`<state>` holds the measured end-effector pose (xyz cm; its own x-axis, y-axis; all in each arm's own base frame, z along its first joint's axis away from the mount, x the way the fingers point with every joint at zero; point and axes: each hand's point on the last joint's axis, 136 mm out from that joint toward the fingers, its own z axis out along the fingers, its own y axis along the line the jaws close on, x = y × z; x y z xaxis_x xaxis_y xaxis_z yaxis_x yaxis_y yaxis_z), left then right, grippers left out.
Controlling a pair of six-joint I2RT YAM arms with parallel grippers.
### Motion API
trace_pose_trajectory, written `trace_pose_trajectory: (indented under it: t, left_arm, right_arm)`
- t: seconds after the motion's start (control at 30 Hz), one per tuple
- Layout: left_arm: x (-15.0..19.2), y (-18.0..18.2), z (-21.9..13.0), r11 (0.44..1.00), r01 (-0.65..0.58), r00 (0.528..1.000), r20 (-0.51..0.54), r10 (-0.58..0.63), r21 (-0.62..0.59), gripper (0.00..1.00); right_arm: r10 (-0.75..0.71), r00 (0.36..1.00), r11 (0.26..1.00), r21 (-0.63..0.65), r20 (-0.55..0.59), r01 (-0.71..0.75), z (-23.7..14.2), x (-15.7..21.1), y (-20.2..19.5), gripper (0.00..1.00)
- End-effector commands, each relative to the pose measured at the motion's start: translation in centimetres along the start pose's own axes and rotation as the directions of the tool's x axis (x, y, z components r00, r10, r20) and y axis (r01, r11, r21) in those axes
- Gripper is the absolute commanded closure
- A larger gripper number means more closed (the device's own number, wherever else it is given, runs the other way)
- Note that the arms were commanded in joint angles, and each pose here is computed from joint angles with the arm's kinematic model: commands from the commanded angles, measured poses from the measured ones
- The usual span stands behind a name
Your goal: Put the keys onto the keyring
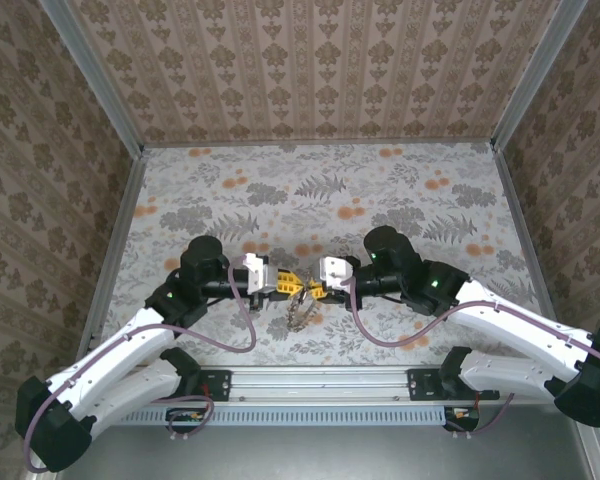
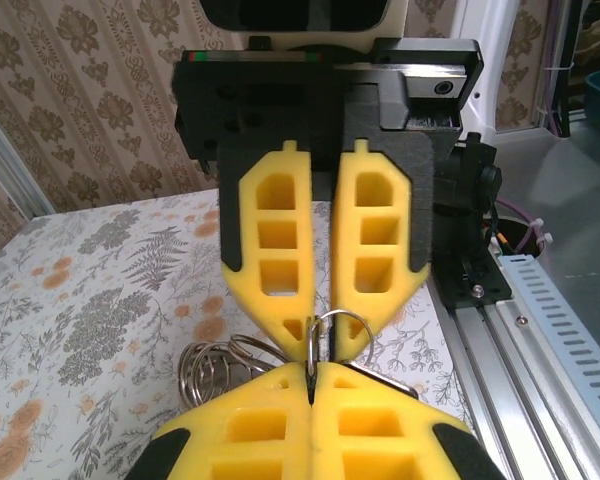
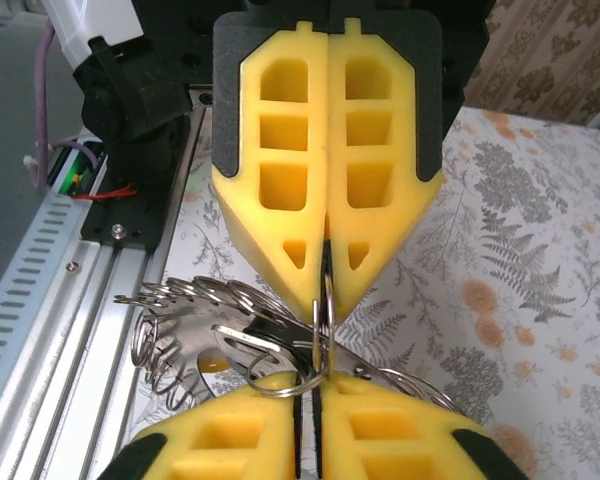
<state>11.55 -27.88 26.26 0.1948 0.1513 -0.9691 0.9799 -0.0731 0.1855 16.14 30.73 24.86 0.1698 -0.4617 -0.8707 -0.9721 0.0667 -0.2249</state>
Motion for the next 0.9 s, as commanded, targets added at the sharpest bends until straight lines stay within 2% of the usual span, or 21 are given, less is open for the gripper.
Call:
trace_pose_trajectory:
  t: [0.0, 0.23, 0.4, 0.57, 0.7, 0.87]
  left_arm:
    - [-1.3, 0.0, 0.0, 0.999, -0.040, 0.999, 0.034, 0.040, -0.005, 1.00]
    - [-1.3, 0.1, -0.1, 0.999, -0.045, 0.999, 0.029, 0.046, -0.012, 1.00]
    - [-1.1, 0.0, 0.0, 0.999, -0.042, 0.999, 0.024, 0.043, -0.007, 1.00]
    - [-1.1, 0.0, 0.0, 0.999, -0.041, 0.999, 0.021, 0.042, -0.008, 1.00]
    - [-1.0, 0.0, 0.0, 0.999, -0.035, 0.999, 0.015, 0.035, -0.009, 1.00]
    - [-1.3, 0.1, 0.0, 0.999, -0.037, 0.999, 0.020, 0.038, -0.012, 1.00]
  right_arm:
    - [-0.015, 0.999, 1.000, 0.025, 0.033, 0.014, -0.5, -0.8, -0.4, 0.79]
    - [-0.033, 0.999, 0.996, 0.078, 0.034, 0.030, -3.0, -0.8, -1.1, 0.68]
    - [-0.051, 0.995, 0.999, 0.012, 0.090, 0.050, -3.6, -2.6, 0.0, 0.65]
    - [-0.025, 0.992, 0.999, 0.049, 0.121, 0.020, -3.3, -3.6, -1.2, 0.69]
    - [-0.006, 0.993, 0.999, 0.050, 0.116, 0.000, -2.7, -4.5, -1.5, 0.76]
    - [-0.006, 0.995, 0.998, 0.063, 0.095, 0.000, -2.3, -4.4, -1.6, 0.77]
